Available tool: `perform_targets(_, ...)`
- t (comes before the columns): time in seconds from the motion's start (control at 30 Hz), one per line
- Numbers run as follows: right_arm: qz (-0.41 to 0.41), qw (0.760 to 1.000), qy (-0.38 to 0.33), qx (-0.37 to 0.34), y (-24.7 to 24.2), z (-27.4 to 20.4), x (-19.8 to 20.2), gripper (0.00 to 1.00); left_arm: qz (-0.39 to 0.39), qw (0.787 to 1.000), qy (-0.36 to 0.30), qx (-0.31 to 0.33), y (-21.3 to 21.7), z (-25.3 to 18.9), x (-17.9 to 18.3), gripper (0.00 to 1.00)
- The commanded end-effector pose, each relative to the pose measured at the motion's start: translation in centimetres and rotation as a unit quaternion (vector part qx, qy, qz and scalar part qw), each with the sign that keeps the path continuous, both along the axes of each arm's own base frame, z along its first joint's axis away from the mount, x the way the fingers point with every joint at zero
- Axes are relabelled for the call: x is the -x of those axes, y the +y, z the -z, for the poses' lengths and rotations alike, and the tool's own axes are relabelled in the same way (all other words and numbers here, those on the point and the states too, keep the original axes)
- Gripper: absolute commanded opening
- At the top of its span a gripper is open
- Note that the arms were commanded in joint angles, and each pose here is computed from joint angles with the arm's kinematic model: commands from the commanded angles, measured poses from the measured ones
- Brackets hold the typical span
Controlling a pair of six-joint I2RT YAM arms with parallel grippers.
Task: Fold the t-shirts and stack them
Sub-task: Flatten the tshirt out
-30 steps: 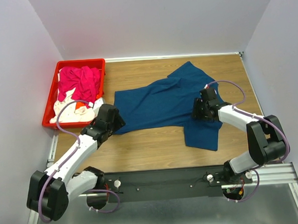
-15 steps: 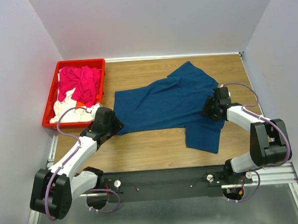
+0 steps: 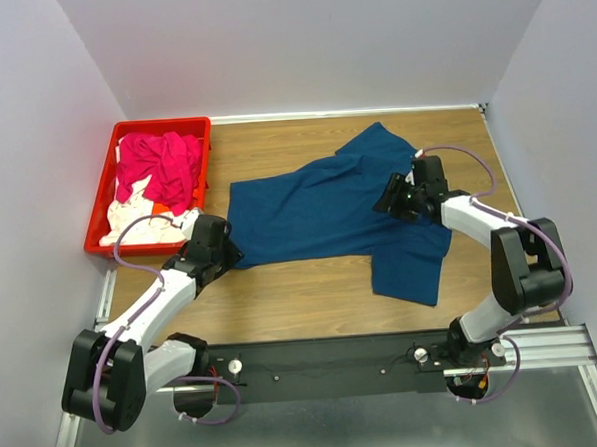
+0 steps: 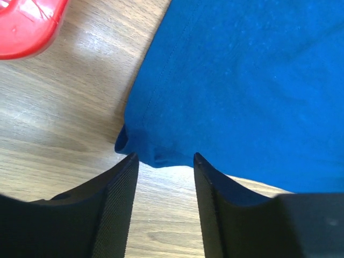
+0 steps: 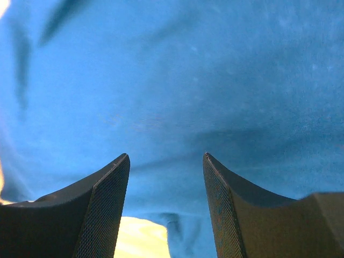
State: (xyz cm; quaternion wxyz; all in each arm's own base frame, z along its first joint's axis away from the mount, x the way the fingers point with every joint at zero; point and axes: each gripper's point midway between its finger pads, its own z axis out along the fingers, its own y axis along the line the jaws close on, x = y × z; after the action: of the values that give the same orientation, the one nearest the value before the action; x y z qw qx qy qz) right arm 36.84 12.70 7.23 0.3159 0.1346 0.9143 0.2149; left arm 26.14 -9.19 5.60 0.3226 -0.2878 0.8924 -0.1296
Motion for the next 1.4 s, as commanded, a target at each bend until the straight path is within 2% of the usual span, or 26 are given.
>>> perform_targets(0.0, 0.017, 0.999, 0.035, -0.005, -0.2, 2.5, -0.6, 0.64, -0.009, 1.000, -0.010, -0.009, 0.5, -0.4, -0.5, 0.52)
perform_targets(0.4, 0.176, 0.980, 0.080, 0.040, -8.7, 6.8, -2.0, 0.64, 0.039, 0.999, 0.005, -0.025, 0.0, 0.0, -0.3, 0.54)
perform_targets(0.5, 0.170, 0.982, 0.076, 0.030, -8.3, 6.6, -2.5, 0.64, 0.069, 0.997, 0.016, -0.035, -0.4, 0.4, -0.3, 0.54)
perform_targets(0.8, 0.122, 0.990, 0.068, 0.005, -6.7, 6.0, -2.3, 0.64, 0.171, 0.984, 0.048, 0.005, -4.2, 0.8, 1.0, 0.53)
perform_targets(1.2, 0.119, 0.991, 0.061, 0.007, -6.7, 5.6, -2.1, 0.64, 0.192, 0.977, 0.088, 0.015, -4.9, 3.3, 2.6, 0.52)
perform_targets(1.33, 0.121, 0.990, 0.066, 0.010, -6.8, 6.0, -1.9, 0.64, 0.203, 0.974, 0.101, 0.014, -5.3, 4.4, 2.7, 0.45)
perform_targets(1.37, 0.123, 0.990, 0.067, 0.011, -6.9, 6.1, -1.8, 0.64, 0.205, 0.974, 0.101, 0.011, -5.4, 4.3, 2.5, 0.39)
